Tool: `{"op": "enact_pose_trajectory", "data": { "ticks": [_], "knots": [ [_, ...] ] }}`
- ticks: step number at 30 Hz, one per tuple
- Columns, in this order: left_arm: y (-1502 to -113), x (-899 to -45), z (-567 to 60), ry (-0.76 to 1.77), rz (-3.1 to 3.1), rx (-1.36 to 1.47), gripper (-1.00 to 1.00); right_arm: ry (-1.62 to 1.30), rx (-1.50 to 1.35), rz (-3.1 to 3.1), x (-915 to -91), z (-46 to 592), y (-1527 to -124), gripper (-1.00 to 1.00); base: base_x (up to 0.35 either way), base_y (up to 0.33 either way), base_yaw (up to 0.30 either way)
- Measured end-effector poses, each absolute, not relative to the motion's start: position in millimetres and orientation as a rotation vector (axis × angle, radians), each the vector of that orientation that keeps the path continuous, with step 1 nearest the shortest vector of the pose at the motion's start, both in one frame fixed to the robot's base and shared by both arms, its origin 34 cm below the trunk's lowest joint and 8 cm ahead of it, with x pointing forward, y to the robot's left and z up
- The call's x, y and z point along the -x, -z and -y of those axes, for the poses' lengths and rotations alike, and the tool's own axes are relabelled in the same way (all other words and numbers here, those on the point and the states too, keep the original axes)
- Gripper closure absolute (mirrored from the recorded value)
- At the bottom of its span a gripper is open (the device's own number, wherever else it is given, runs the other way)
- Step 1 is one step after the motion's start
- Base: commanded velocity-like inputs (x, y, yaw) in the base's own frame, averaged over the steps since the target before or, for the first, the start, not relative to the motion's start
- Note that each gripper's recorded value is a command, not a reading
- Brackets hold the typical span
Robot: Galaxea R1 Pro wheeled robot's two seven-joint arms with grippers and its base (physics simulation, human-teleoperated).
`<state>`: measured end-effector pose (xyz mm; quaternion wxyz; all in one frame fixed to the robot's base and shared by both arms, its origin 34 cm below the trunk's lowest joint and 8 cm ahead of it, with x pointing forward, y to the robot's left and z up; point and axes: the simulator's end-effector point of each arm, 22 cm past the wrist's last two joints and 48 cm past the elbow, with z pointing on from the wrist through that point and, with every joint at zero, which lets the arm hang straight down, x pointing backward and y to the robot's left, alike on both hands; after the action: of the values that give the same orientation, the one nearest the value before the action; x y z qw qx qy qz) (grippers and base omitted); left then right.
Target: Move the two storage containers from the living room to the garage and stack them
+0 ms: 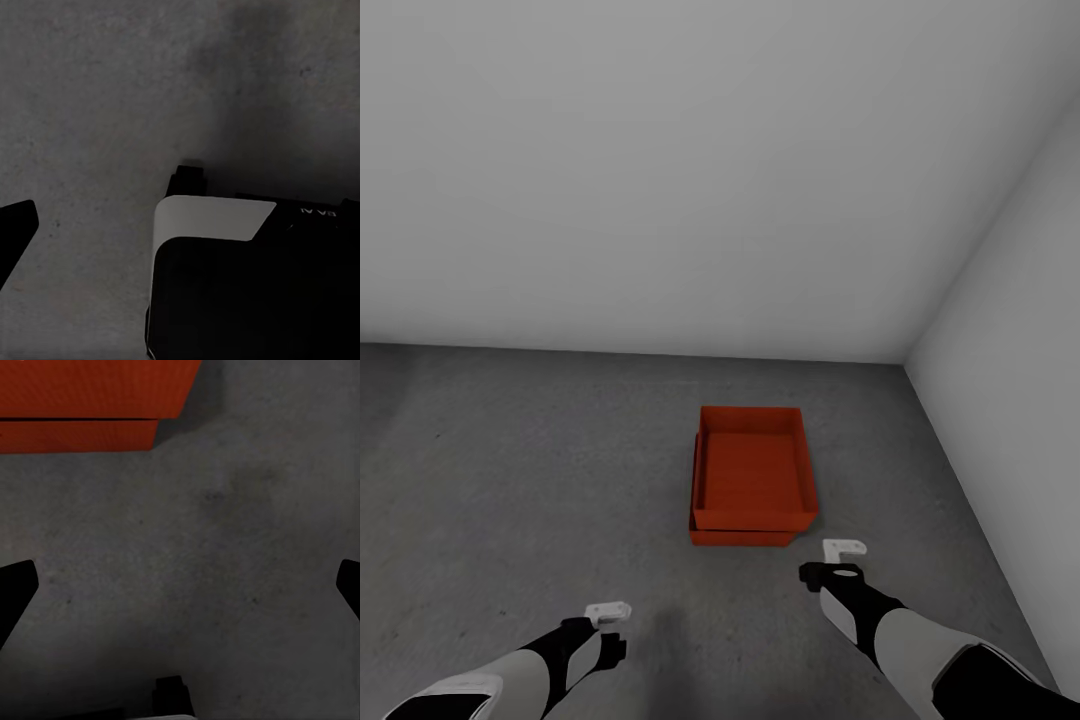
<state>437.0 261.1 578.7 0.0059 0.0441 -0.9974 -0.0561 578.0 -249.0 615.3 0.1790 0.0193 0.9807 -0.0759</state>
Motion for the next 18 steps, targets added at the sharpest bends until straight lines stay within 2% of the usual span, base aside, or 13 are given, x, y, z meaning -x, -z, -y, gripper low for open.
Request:
{"op": "enact_pose_trajectory", "data": {
  "ticks": [7, 11, 18],
  "knots": [
    [-579, -437, -261, 0.175, 3.122, -0.137, -1.0, 0.223, -0.054, -2.783, -573, 251, -613, -1.0, 0.0, 0.0, 0.0],
    [-579, -437, -262, 0.178, 3.121, -0.141, -1.0, 0.292, -0.045, -2.876, -515, 272, -595, -1.0, 0.0, 0.0, 0.0],
    [-578, -431, -262, 0.177, 3.11, -0.139, -1.0, 0.319, -0.042, -2.944, -470, 281, -584, -1.0, 0.0, 0.0, 0.0]
  ]
}}
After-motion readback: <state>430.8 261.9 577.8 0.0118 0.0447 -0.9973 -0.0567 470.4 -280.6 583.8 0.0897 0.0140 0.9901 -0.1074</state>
